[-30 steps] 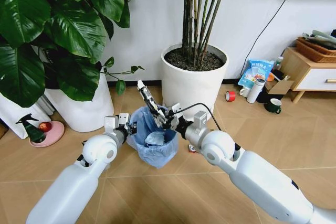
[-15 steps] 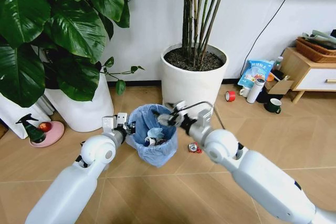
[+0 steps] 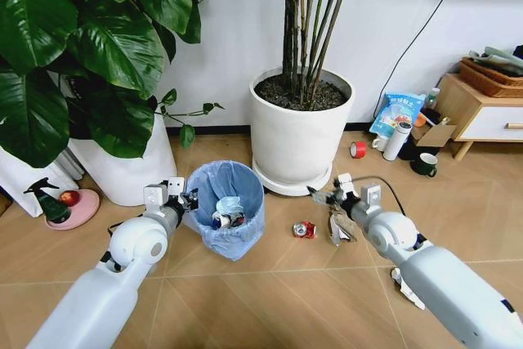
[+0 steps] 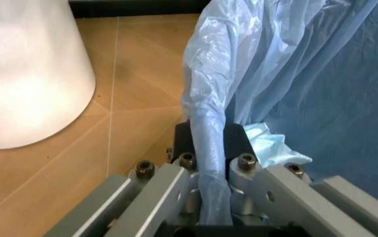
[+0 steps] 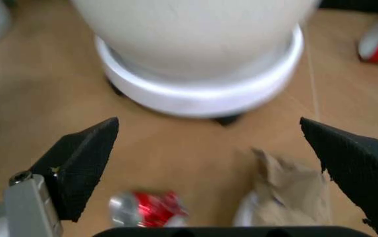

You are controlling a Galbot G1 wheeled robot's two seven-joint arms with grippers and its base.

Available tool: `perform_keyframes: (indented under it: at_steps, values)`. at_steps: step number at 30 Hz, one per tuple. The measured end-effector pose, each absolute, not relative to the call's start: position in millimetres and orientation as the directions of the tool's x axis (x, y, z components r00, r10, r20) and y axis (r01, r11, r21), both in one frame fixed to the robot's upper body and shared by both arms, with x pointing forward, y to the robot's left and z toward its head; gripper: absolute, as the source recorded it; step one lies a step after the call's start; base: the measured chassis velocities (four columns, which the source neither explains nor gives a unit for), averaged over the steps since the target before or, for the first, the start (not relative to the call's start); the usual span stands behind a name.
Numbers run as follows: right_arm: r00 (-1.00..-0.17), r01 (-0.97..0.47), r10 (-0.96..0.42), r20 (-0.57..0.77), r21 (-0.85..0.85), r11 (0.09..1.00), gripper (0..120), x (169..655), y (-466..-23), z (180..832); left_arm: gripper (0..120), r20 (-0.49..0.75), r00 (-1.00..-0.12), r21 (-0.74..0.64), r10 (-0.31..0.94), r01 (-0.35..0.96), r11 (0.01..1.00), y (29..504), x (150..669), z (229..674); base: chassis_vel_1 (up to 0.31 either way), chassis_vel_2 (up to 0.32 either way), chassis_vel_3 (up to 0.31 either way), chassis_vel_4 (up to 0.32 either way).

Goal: Pick up the trash bin and place the garbage on the floor into it.

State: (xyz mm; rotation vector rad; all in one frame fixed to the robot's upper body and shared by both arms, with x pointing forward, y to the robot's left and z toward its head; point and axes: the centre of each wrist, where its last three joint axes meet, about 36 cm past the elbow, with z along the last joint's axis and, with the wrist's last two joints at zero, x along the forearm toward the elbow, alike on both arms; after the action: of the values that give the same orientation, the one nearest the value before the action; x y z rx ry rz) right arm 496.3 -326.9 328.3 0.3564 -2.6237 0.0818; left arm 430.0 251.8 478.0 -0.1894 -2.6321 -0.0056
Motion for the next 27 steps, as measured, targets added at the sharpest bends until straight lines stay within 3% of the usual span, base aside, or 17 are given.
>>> perform_keyframes:
  at_steps: [8, 11, 14, 16, 21, 27]
  values:
    - [-0.808, -0.303, -0.268, 0.525, 0.019, 0.953, 100, 497, -359, 269, 0, 0.475, -0.870, -0.028, 0.134, 0.137, 0.990, 258, 423, 478, 0.000, 0.000, 0.000, 0.000]
    - [-0.774, -0.409, -0.366, 0.517, 0.034, 0.912, 100, 504, -372, 256, 0, 0.470, -0.872, -0.033, 0.141, 0.142, 0.989, 259, 422, 479, 0.000, 0.000, 0.000, 0.000]
    - [-0.696, -0.578, -0.508, 0.509, 0.024, 0.816, 100, 526, -385, 250, 0, 0.468, -0.870, -0.034, 0.156, 0.159, 0.987, 260, 420, 479, 0.000, 0.000, 0.000, 0.000]
    - [-0.681, -0.601, -0.524, 0.511, 0.020, 0.799, 100, 530, -386, 249, 0, 0.468, -0.869, -0.034, 0.158, 0.161, 0.986, 260, 420, 479, 0.000, 0.000, 0.000, 0.000]
    - [-0.613, -0.673, -0.576, 0.541, 0.026, 0.740, 100, 548, -372, 238, 0, 0.467, -0.868, -0.040, 0.169, 0.170, 0.985, 258, 420, 479, 0.000, 0.000, 0.000, 0.000]
    - [-0.586, -0.679, -0.591, 0.555, 0.063, 0.732, 100, 556, -335, 224, 0, 0.463, -0.869, -0.046, 0.174, 0.172, 0.984, 256, 420, 479, 0.000, 0.000, 0.000, 0.000]
